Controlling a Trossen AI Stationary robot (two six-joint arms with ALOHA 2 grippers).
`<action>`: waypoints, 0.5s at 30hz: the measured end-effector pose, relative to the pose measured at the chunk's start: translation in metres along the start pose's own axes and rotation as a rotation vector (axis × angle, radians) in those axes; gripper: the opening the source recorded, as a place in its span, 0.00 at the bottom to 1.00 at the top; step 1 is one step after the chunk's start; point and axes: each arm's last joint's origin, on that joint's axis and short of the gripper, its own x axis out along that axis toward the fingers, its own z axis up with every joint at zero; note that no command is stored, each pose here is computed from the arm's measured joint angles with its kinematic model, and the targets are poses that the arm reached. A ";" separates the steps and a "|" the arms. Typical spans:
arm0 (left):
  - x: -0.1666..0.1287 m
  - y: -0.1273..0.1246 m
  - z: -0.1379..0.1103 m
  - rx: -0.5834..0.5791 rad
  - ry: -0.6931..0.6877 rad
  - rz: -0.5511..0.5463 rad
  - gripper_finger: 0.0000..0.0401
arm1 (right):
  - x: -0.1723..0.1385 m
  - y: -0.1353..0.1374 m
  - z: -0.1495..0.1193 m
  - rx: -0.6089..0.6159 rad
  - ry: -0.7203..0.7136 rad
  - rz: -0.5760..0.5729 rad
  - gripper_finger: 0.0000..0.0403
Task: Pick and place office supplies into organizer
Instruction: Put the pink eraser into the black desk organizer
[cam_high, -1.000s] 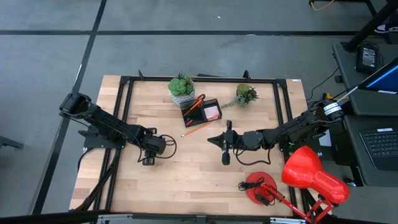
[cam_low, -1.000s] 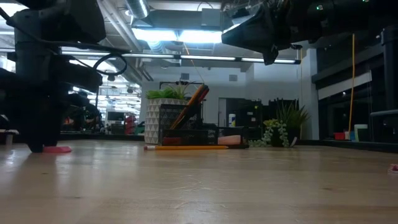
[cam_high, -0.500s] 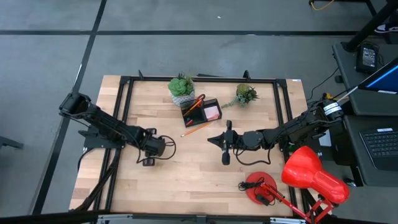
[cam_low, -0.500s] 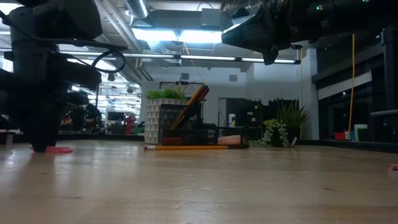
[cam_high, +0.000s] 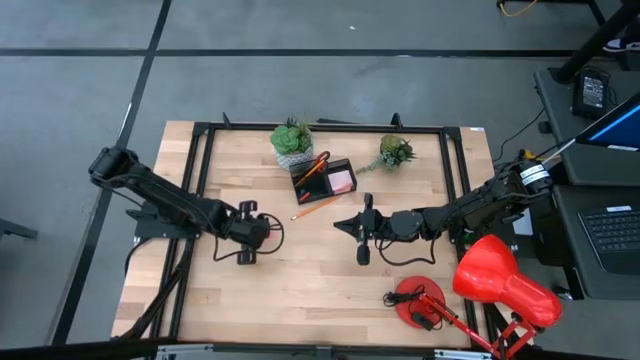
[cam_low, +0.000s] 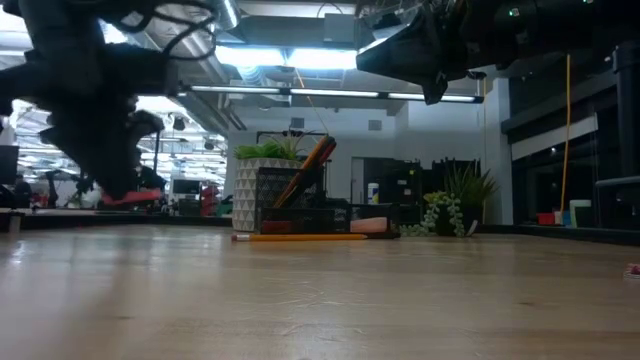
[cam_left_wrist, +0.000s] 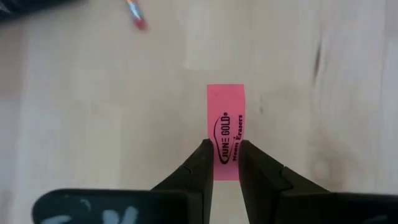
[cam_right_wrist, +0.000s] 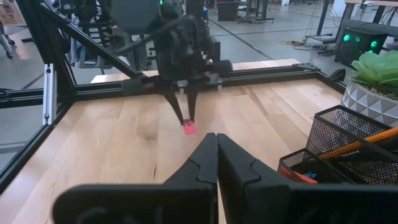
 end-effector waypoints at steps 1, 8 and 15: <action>-0.002 0.000 0.002 -0.004 -0.021 0.013 0.14 | 0.000 0.000 0.000 0.000 0.000 0.000 0.01; -0.011 -0.002 0.022 -0.017 -0.226 0.031 0.14 | 0.000 0.000 0.000 0.000 0.000 0.000 0.01; -0.014 0.001 0.038 0.003 -0.358 0.037 0.14 | 0.000 0.000 0.000 0.001 -0.001 0.000 0.01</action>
